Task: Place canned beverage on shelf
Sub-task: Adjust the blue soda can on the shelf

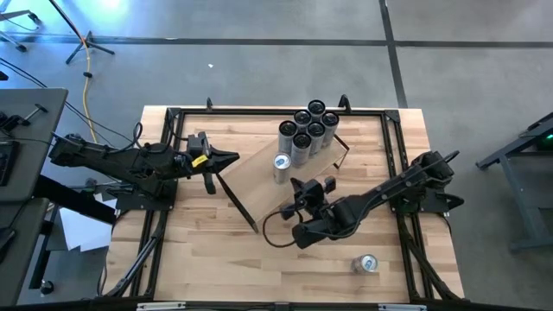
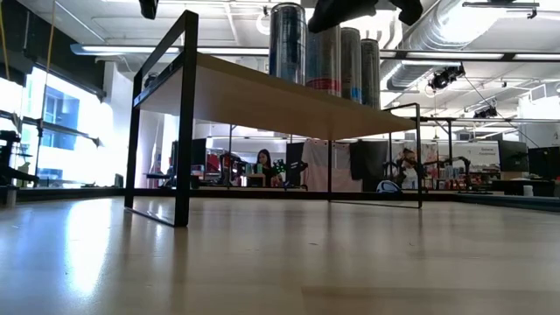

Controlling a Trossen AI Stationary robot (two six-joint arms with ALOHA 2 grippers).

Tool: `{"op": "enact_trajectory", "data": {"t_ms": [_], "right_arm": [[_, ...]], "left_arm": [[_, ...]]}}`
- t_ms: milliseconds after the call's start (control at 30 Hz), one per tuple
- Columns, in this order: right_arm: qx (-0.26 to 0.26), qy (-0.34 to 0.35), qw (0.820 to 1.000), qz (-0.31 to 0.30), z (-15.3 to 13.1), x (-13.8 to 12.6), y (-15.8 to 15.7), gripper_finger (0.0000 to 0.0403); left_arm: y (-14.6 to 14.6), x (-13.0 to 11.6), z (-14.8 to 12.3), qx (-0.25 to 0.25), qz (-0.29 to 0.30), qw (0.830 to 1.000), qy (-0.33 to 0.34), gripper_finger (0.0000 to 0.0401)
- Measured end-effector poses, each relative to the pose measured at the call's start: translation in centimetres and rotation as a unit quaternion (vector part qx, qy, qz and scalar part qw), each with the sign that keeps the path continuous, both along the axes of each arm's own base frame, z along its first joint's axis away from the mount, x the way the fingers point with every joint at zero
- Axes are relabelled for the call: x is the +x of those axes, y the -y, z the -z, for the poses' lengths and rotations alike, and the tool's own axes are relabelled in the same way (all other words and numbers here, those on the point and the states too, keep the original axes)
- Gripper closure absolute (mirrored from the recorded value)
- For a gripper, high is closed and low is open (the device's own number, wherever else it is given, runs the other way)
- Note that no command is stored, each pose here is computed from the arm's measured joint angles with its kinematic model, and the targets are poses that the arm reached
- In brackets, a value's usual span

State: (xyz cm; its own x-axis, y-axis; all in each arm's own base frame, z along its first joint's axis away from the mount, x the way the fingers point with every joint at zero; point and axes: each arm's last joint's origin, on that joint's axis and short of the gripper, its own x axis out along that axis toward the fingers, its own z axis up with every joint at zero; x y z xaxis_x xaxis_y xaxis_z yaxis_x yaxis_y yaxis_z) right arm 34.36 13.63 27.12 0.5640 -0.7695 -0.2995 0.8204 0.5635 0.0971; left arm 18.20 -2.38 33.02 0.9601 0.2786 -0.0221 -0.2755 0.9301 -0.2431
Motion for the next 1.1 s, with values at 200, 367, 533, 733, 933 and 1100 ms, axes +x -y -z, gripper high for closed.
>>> {"op": "enact_trajectory", "data": {"t_ms": [200, 367, 533, 733, 933, 1100], "right_arm": [[0.002, 0.016, 1.0, -0.003, -0.3, 0.3, -0.2, 0.0403], [-0.005, 0.016, 1.0, -0.012, 0.3, 1.3, -0.3, 0.0403], [-0.011, -0.006, 1.0, -0.011, 1.8, 2.4, 0.2, 0.0403], [-0.009, -0.002, 1.0, -0.003, 1.9, 2.7, 0.7, 0.0403], [-0.023, -0.022, 0.999, -0.002, 1.8, 3.1, 1.5, 0.0403], [-0.022, -0.023, 0.999, 0.008, 1.9, 3.3, 2.3, 0.0403]], "left_arm": [[0.0, 0.0, 0.0, 0.0, 0.0, 1.0, 0.0, 0.0401], [0.0, 0.0, 0.0, 0.002, -0.001, 1.0, -0.001, 0.0401], [-0.1, 0.0, 0.0, 0.003, -0.012, 1.0, -0.001, 0.0401], [-0.1, 0.0, 0.0, 0.0, -0.011, 1.0, 0.0, 0.0401], [-0.1, 0.0, 0.0, 0.0, -0.011, 1.0, 0.0, 0.0401], [-0.1, 0.0, 0.0, 0.006, -0.011, 1.0, -0.002, 0.0401]]}}
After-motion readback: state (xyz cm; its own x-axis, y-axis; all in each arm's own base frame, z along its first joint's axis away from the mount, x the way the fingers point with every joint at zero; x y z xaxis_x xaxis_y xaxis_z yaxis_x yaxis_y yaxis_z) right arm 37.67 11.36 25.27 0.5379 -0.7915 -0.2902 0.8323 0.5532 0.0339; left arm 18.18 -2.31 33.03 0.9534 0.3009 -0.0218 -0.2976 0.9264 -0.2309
